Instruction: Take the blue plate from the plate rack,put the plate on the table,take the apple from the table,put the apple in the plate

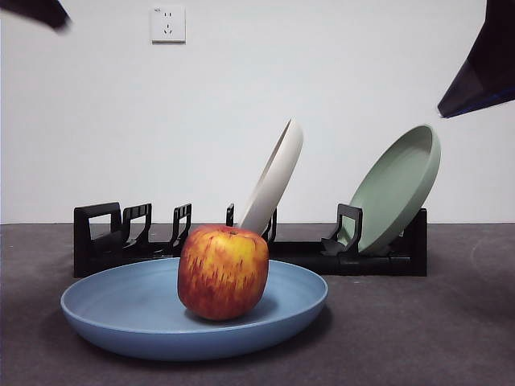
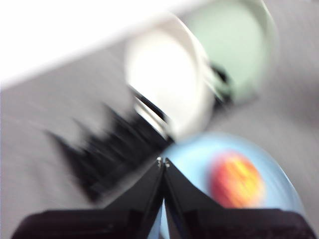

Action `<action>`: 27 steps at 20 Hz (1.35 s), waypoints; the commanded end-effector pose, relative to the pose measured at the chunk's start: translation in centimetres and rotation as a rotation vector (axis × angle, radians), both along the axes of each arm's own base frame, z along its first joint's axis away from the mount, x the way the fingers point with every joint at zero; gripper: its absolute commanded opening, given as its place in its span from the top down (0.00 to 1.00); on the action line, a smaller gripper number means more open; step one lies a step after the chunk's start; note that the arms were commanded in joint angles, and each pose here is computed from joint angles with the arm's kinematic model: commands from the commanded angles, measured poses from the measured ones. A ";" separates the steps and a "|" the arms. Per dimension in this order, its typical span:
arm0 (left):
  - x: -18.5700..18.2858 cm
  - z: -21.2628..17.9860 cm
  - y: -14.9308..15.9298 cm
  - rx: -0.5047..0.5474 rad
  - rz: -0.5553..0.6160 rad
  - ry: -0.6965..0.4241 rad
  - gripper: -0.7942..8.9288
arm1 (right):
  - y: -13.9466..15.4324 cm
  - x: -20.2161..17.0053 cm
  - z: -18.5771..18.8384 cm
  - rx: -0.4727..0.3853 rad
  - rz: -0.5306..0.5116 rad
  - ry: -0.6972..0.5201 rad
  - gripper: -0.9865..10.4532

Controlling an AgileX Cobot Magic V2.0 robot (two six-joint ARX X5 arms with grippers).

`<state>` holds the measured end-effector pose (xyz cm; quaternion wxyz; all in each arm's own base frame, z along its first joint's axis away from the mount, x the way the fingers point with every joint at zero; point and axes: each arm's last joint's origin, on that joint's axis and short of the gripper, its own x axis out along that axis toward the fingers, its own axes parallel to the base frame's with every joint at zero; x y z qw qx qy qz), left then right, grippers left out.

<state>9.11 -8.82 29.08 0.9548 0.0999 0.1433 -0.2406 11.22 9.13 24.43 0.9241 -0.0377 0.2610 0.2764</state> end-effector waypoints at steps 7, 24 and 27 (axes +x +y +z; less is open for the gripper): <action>-0.8 -2.8 6.9 -0.166 0.412 -0.258 0.92 | 0.0 0.0 -0.1 0.004 -0.005 0.002 0.91; 0.5 -14.3 8.4 -0.175 0.508 -0.114 0.92 | 0.0 0.0 -0.1 0.004 -0.005 0.002 0.91; 0.5 -14.3 8.4 -0.174 0.512 -0.115 0.92 | 0.0 0.0 -0.1 0.004 -0.005 0.002 0.91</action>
